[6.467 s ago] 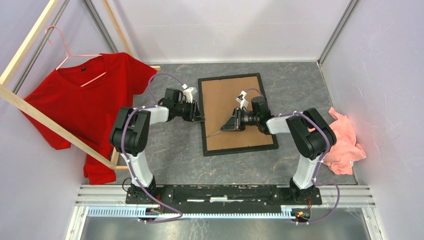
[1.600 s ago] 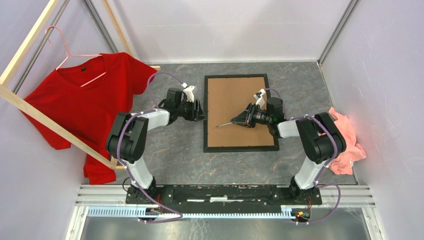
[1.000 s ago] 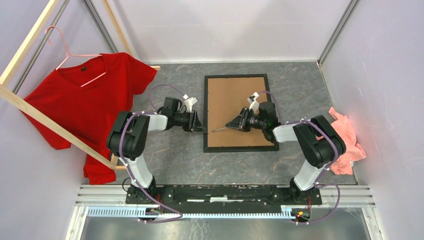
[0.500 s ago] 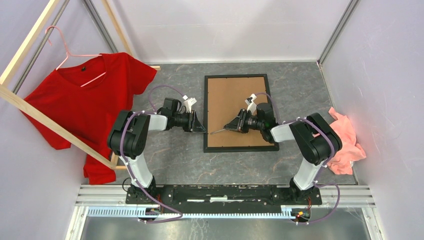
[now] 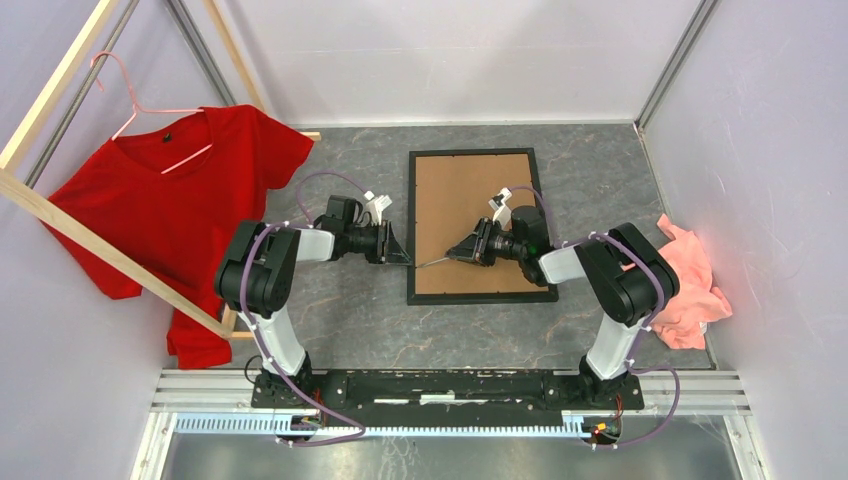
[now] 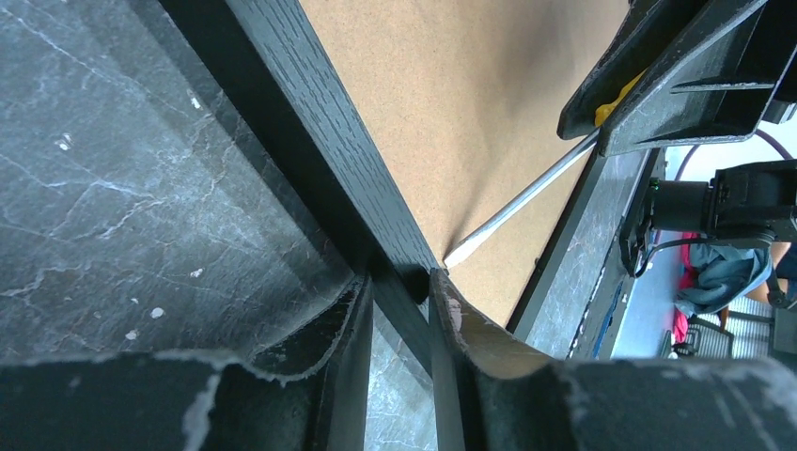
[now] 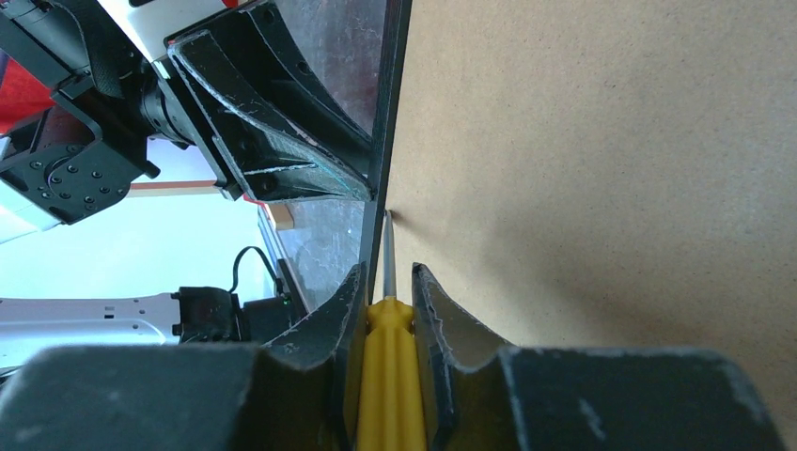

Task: Take the photo out of the frame
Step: Release the photo frame item from the photo frame.

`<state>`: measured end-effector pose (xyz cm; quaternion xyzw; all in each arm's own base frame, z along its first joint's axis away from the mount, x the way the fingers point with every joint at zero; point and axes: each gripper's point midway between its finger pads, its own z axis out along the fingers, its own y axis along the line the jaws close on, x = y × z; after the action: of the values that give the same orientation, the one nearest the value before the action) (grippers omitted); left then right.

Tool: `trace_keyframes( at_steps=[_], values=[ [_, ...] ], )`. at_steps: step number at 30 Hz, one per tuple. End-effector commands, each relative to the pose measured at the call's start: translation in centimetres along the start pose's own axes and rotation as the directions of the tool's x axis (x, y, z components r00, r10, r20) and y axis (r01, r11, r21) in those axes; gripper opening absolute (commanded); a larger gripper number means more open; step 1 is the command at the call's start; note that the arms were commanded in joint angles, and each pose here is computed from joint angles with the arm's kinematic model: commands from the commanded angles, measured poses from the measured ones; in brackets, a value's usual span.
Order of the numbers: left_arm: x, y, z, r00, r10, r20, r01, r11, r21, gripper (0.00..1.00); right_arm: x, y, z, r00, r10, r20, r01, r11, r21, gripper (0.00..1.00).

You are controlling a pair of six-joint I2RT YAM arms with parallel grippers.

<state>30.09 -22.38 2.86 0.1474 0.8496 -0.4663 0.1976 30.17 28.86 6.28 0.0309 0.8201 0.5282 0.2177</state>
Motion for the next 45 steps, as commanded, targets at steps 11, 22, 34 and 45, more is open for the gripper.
trace_keyframes(
  at_steps=[11, 22, 34, 45],
  values=[
    [-0.3, -1.2, 0.8, 0.999, 0.032, 0.020, -0.032, 0.999, 0.010, 0.31, 0.0, 0.2, 0.9, 1.000, -0.007, -0.007, 0.007, 1.000, -0.010, 0.00],
    [-0.1, -1.6, 1.4, 0.999, 0.040, 0.011, -0.040, 0.999, -0.001, 0.29, 0.8, 0.0, 1.8, 0.999, -0.031, -0.032, 0.031, 1.000, -0.001, 0.00],
    [-0.1, -1.0, 1.4, 0.999, 0.044, 0.010, -0.043, 0.997, -0.062, 0.25, -0.8, 0.2, 2.4, 0.988, -0.152, -0.025, 0.154, 0.978, 0.140, 0.00],
    [0.1, -0.5, 1.9, 0.999, 0.048, -0.007, -0.048, 0.993, -0.109, 0.23, 0.6, 1.3, 1.8, 0.984, -0.174, -0.045, 0.180, 0.967, 0.182, 0.00]
  ],
)
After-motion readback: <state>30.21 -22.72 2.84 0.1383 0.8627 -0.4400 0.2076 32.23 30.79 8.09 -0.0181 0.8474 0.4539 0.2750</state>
